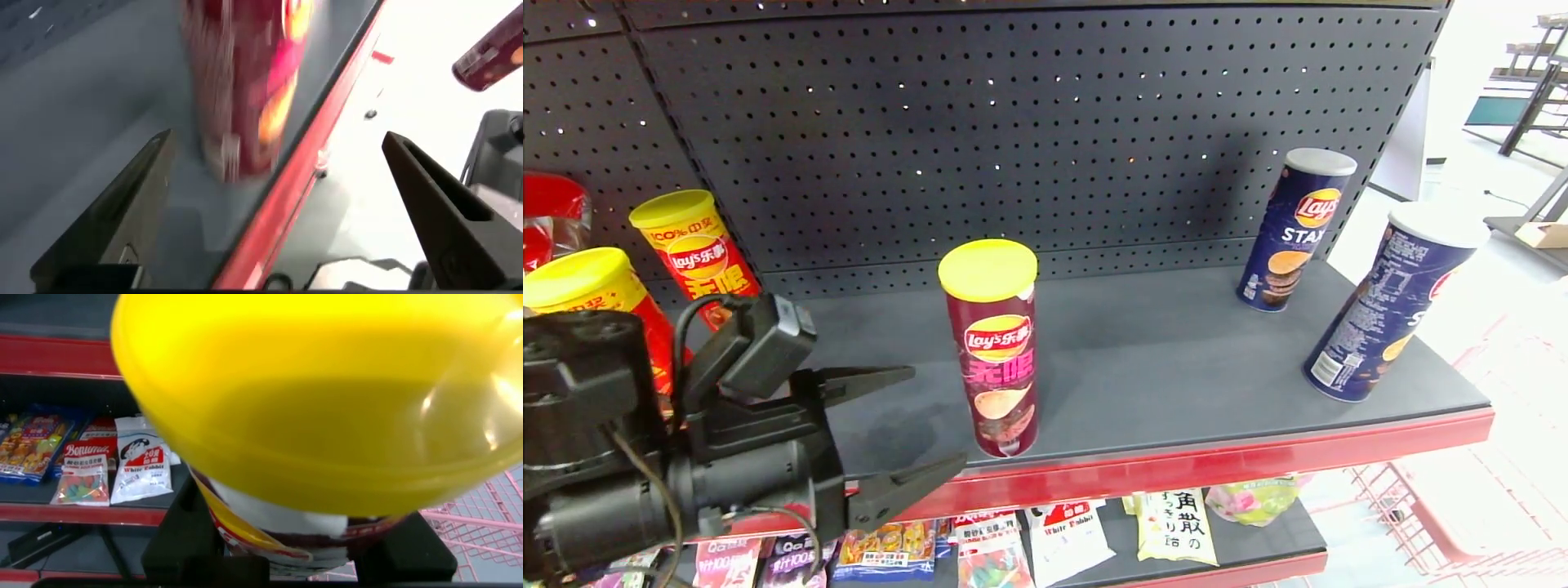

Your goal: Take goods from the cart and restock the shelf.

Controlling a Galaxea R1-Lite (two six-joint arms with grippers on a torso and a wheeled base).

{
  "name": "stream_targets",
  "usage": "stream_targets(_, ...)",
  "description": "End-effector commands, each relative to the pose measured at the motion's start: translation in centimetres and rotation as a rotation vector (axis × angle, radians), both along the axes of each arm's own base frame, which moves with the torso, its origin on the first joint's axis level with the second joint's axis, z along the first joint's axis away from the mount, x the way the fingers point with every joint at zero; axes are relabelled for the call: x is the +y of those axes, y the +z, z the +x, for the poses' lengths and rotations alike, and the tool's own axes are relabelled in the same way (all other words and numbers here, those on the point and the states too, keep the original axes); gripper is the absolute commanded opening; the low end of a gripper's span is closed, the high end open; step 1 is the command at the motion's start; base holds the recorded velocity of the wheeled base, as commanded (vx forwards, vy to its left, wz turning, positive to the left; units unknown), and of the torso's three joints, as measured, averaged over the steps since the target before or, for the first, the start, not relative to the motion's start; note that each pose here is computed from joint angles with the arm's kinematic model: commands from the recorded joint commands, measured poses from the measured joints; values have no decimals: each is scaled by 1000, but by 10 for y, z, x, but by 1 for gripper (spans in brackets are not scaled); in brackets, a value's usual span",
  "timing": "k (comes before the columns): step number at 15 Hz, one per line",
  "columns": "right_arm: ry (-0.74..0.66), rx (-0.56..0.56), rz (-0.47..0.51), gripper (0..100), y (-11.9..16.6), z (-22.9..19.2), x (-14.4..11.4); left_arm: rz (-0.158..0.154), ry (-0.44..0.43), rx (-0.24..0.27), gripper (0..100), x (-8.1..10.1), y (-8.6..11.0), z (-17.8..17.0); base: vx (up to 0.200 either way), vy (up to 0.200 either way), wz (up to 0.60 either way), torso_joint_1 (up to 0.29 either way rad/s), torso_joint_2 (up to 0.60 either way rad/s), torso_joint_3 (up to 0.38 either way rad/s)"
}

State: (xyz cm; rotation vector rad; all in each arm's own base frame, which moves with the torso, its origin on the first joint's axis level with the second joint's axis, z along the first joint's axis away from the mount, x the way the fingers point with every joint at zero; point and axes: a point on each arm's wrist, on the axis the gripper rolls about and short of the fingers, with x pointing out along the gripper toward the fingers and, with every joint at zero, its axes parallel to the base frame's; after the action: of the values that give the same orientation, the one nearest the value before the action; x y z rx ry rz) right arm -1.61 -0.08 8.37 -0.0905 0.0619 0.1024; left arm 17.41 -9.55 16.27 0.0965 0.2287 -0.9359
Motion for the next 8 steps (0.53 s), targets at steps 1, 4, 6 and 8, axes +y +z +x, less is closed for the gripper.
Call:
stream_targets(1, -19, 8, -6, 0, 1, 0, 0, -13, 173, -86, 100, 34, 3, -41, 0, 0, 0, 0, 0, 0)
stream_targets(4, -24, 11, -24, 0, 1, 1, 1, 11, 567, -190, 100, 62, 8, -77, 0, 0, 0, 0, 0, 0)
stream_targets(6, -26, -18, -26, 0, 0, -2, 1, 16, 584, -188, 100, 74, 6, -109, 0, 0, 0, 0, 0, 0)
stream_targets(8, -26, -18, -31, 0, 1, -2, 1, 40, 588, -152, 100, 88, -5, -151, 0, 0, 0, 0, 0, 0)
